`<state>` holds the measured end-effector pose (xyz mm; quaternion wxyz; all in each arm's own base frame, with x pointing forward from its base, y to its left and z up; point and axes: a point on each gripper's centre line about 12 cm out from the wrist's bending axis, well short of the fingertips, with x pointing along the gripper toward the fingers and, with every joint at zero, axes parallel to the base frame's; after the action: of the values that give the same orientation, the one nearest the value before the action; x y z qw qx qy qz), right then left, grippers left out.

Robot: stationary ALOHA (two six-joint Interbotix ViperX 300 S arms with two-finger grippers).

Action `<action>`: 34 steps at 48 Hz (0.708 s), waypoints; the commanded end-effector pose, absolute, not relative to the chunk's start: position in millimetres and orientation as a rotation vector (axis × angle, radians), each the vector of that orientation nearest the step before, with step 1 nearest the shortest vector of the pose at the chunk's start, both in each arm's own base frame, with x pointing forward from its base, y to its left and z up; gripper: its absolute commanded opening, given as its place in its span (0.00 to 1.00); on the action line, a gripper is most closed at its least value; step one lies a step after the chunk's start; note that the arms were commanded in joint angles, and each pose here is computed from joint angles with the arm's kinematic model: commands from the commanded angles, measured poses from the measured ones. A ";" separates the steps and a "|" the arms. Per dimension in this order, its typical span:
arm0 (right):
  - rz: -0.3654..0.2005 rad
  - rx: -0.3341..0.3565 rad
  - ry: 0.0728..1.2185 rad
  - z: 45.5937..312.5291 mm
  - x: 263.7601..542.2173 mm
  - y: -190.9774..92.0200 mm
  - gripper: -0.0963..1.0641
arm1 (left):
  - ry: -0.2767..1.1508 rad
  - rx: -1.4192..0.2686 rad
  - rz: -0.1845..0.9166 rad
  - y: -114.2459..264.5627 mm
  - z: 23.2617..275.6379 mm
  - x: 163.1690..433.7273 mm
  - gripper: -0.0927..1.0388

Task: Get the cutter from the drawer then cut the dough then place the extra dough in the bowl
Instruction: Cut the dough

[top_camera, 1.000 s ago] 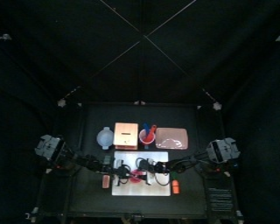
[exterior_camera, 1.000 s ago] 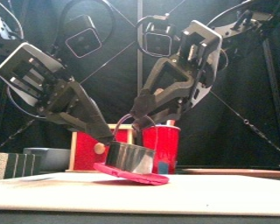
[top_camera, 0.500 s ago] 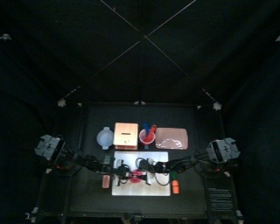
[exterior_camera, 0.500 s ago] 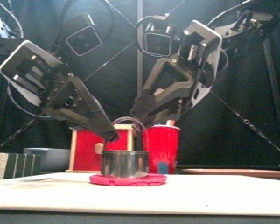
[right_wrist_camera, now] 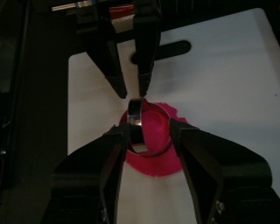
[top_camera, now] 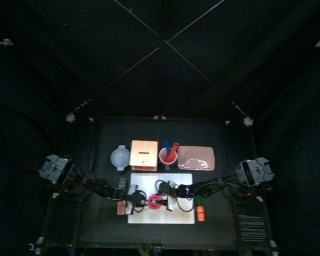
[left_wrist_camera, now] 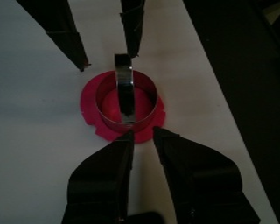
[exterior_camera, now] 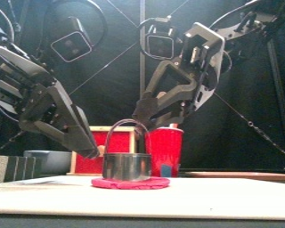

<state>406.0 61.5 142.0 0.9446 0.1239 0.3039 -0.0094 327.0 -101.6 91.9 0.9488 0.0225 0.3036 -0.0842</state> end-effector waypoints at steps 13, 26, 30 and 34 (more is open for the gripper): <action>-0.016 0.261 0.592 155.3 411.0 59.4 0.77 | 0.624 0.040 -0.139 -94.5 84.1 340.1 0.67; -0.019 0.262 0.590 155.4 411.3 58.0 0.77 | 0.601 0.030 -0.141 -93.9 95.0 337.8 0.59; -0.019 0.262 0.589 156.1 411.3 58.0 0.77 | 0.600 0.034 -0.143 -94.4 94.5 339.1 0.56; -0.021 0.263 0.589 156.1 411.3 57.4 0.77 | 0.605 0.035 -0.141 -94.2 92.5 340.4 0.56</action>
<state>405.6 60.6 141.1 0.9420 0.1268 0.3105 -0.0094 334.1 -94.0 84.8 0.9476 0.0209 0.3109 -0.0708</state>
